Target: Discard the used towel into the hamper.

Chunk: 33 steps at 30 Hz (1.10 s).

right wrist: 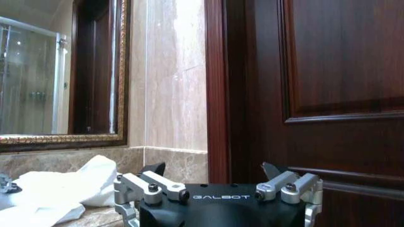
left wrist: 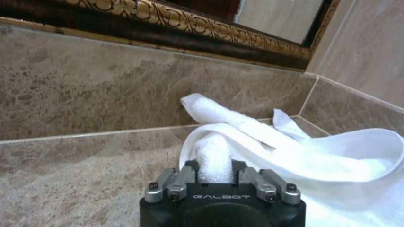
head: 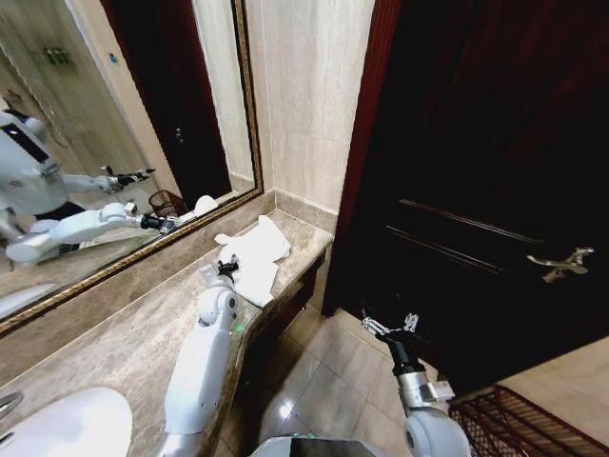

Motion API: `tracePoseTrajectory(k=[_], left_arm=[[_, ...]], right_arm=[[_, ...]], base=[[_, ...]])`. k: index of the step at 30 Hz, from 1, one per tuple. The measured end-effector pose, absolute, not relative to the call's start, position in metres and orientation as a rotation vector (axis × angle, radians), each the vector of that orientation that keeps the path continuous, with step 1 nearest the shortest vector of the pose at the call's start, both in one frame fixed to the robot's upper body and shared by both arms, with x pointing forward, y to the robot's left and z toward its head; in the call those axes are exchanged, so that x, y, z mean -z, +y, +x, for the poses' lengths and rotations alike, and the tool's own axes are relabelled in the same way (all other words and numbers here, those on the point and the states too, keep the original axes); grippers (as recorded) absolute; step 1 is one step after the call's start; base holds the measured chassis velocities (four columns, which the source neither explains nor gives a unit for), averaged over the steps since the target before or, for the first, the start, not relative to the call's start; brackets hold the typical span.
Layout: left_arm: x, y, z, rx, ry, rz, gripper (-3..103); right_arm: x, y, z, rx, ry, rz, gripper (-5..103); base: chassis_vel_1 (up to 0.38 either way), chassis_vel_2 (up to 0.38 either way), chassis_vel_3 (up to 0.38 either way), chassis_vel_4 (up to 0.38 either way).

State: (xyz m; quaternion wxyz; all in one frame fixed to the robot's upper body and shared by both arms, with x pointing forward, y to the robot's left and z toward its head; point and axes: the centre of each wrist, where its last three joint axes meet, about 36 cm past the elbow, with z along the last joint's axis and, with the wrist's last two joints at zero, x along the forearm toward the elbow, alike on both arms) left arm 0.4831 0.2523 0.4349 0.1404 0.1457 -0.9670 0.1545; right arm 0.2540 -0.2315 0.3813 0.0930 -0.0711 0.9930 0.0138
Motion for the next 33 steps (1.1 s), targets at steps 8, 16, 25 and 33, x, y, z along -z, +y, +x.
tracePoseTrajectory(k=[8, 16, 25, 33], left_arm=[[-0.435, 0.253, 0.476, -0.462, -2.813, 0.407, 7], [-0.436, 0.256, 0.466, -0.478, -2.826, 0.413, 5], [-0.449, 0.251, 0.438, -0.492, -2.920, 0.370, 5], [-0.460, 0.248, 0.389, -0.419, -3.138, 0.181, 5]], right_arm=[[-0.382, -0.231, 0.254, -0.038, 2.946, -0.181, 100], [-0.383, -0.230, 0.253, -0.034, 2.947, -0.163, 100], [-0.384, -0.223, 0.249, -0.047, 2.940, -0.166, 100], [-0.385, -0.220, 0.245, -0.049, 2.930, -0.179, 100]], base=[[0.000, 0.000, 0.000, 0.000], [0.000, 0.000, 0.000, 0.000], [0.000, 0.000, 0.000, 0.000], [0.000, 0.000, 0.000, 0.000]])
